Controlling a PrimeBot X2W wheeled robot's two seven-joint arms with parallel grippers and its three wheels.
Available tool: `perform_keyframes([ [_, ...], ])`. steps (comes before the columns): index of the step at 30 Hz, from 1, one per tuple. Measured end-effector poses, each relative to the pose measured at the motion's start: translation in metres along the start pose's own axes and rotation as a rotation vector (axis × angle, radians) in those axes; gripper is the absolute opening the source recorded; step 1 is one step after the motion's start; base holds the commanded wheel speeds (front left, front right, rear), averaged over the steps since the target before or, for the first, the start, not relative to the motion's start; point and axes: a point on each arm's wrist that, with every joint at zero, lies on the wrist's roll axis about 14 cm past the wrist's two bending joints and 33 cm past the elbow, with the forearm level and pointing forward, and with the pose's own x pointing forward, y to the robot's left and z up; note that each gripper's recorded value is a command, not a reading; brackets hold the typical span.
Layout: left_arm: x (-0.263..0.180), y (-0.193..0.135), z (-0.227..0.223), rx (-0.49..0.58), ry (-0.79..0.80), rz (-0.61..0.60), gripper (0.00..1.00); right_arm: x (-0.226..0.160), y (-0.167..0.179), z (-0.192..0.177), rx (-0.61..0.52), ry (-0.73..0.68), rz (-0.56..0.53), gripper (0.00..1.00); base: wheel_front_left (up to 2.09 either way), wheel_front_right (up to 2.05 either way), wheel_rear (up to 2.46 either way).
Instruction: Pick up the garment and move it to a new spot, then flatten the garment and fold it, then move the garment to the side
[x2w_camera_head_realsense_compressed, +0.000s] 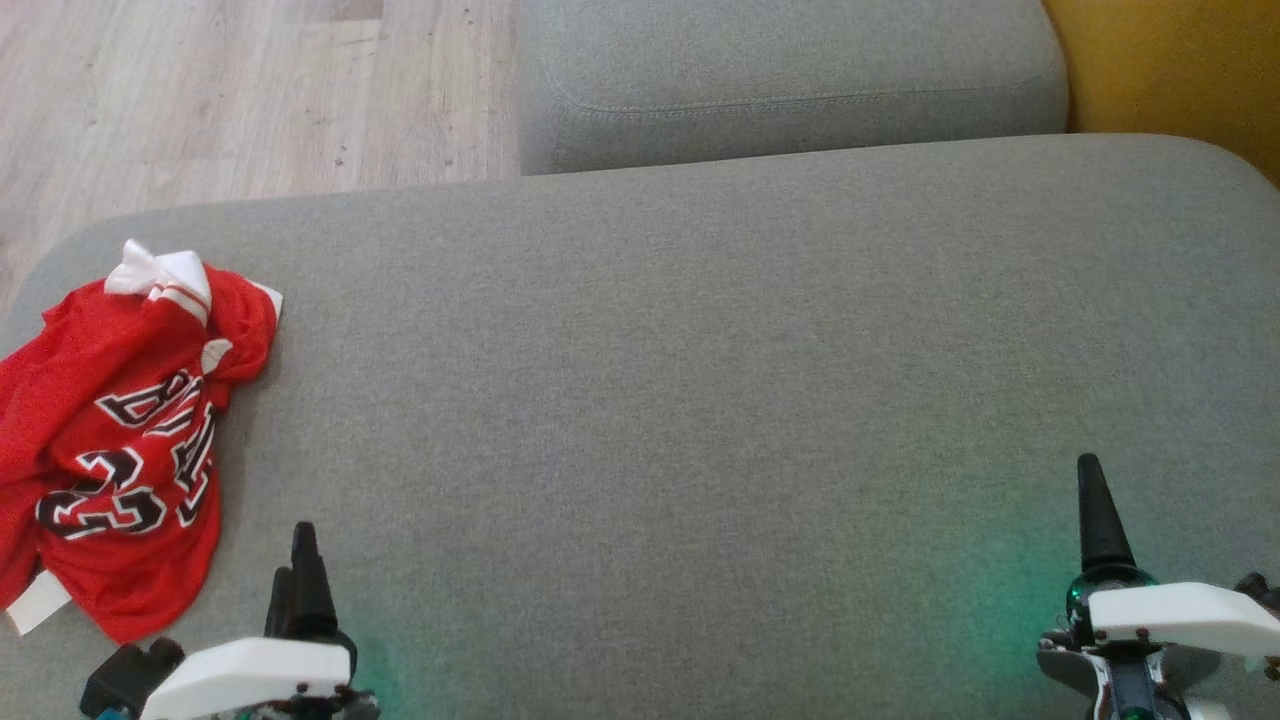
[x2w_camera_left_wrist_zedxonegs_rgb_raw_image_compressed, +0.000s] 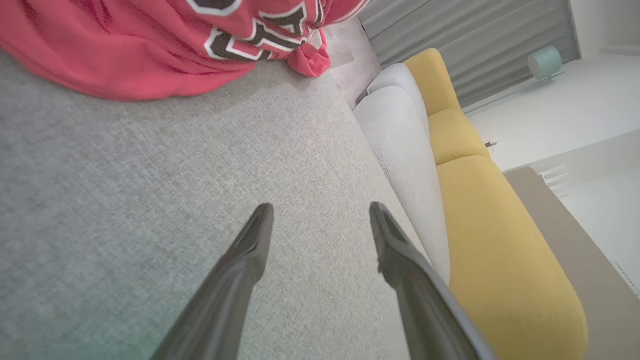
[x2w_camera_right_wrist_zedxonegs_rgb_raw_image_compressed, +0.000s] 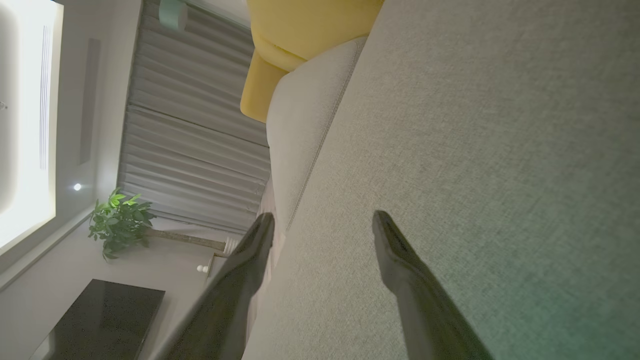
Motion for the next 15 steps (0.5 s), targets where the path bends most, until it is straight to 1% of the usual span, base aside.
perform_keyframes([
  [15, -0.0004, -0.0086, -0.0002, 0.192, -0.013, -0.024, 1.00, 0.0006, 0.0053, -0.0077, -0.183, 0.014, 0.020, 1.00, 0.00, 0.00, 0.00],
])
